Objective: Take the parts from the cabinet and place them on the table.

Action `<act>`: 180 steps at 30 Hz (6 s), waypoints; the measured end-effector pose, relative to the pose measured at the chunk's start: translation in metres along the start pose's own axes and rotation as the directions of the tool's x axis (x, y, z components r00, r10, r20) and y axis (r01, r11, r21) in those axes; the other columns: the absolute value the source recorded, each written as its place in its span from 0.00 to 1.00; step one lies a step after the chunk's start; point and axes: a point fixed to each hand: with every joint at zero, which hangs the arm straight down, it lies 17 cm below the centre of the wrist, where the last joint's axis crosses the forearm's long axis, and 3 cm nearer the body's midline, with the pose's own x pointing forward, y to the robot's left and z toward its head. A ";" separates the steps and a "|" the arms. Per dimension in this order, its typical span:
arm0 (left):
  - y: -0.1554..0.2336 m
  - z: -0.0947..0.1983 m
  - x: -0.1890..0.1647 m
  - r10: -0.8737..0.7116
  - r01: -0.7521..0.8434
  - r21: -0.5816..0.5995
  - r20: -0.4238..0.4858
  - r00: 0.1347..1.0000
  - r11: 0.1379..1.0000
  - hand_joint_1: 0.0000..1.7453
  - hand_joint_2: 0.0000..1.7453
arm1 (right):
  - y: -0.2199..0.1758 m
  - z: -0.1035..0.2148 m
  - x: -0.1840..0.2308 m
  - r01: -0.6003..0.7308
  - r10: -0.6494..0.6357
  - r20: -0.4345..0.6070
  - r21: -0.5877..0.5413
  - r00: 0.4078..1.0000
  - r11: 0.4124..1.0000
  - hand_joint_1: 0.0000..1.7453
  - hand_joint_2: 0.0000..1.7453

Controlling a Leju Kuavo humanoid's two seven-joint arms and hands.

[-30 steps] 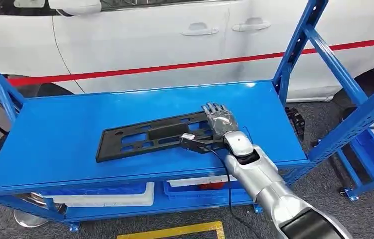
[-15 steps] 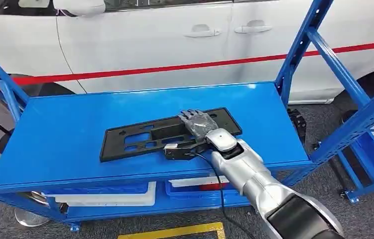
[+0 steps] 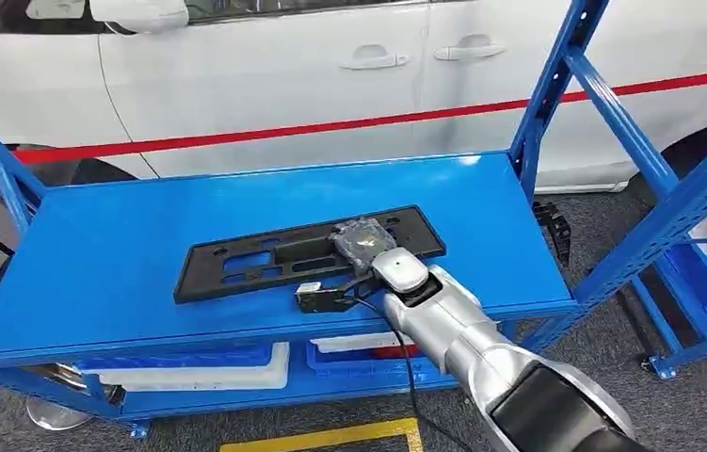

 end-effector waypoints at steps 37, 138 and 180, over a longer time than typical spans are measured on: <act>-0.006 0.010 0.006 0.040 -0.035 -0.056 0.104 0.994 0.998 0.00 0.00 | -0.211 0.164 -0.021 0.818 -0.510 0.692 -0.573 0.511 0.041 0.96 1.00; 0.048 0.015 -0.042 -0.102 0.109 0.030 -0.172 0.980 0.994 0.00 0.00 | -0.132 0.272 0.113 0.985 -0.496 0.862 -0.021 0.105 0.171 0.96 1.00; 0.077 0.017 -0.040 -0.052 0.076 0.120 -0.186 0.981 0.990 0.00 0.00 | -0.148 0.256 0.133 0.964 -0.458 0.862 -0.115 0.216 0.238 0.96 1.00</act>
